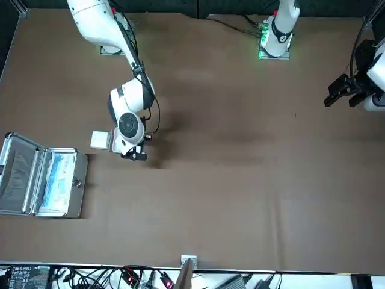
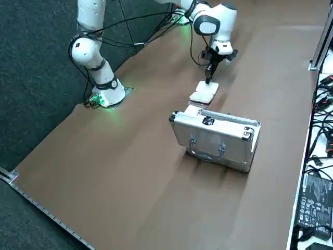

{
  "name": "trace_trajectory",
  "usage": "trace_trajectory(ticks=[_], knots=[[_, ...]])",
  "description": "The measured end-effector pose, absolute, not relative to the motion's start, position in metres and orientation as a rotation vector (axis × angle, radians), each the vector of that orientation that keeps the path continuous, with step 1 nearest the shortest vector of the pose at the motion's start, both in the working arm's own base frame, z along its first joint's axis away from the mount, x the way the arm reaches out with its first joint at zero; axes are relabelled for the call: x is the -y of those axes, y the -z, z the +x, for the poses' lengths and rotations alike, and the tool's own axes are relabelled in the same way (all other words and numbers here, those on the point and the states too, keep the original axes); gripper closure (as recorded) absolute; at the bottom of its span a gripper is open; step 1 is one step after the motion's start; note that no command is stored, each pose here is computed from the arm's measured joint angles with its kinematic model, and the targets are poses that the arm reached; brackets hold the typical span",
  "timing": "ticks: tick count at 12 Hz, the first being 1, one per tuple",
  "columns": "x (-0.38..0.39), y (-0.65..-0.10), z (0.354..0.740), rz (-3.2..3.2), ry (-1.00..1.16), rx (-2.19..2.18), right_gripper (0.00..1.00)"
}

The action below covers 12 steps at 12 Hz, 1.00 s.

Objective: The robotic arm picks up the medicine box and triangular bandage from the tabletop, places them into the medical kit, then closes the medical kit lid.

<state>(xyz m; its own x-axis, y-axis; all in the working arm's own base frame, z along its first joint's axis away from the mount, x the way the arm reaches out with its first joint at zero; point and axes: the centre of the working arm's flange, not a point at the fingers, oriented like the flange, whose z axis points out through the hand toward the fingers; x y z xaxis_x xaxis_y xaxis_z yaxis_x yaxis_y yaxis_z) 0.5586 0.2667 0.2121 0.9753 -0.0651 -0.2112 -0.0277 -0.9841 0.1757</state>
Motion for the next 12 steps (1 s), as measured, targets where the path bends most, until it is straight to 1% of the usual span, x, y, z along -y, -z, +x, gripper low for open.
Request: trace_trajectory(ticks=[1, 2, 3, 4, 6, 9, 12], knots=[[-0.267, -0.215, 0.561, 2.953, 0.315, 0.075, 0.95], [-0.267, -0.221, 0.564, 2.955, 0.306, 0.092, 0.97], [-0.268, -0.229, 0.569, 2.955, 0.296, 0.119, 0.97], [-0.27, -0.259, 0.581, 2.952, 0.283, 0.188, 0.97], [-0.26, -0.301, 0.594, 2.953, 0.277, 0.24, 0.97], [-0.215, -0.367, 0.614, 2.976, 0.234, 0.361, 0.97], [-0.172, -0.418, 0.628, 2.998, 0.165, 0.463, 0.97]])
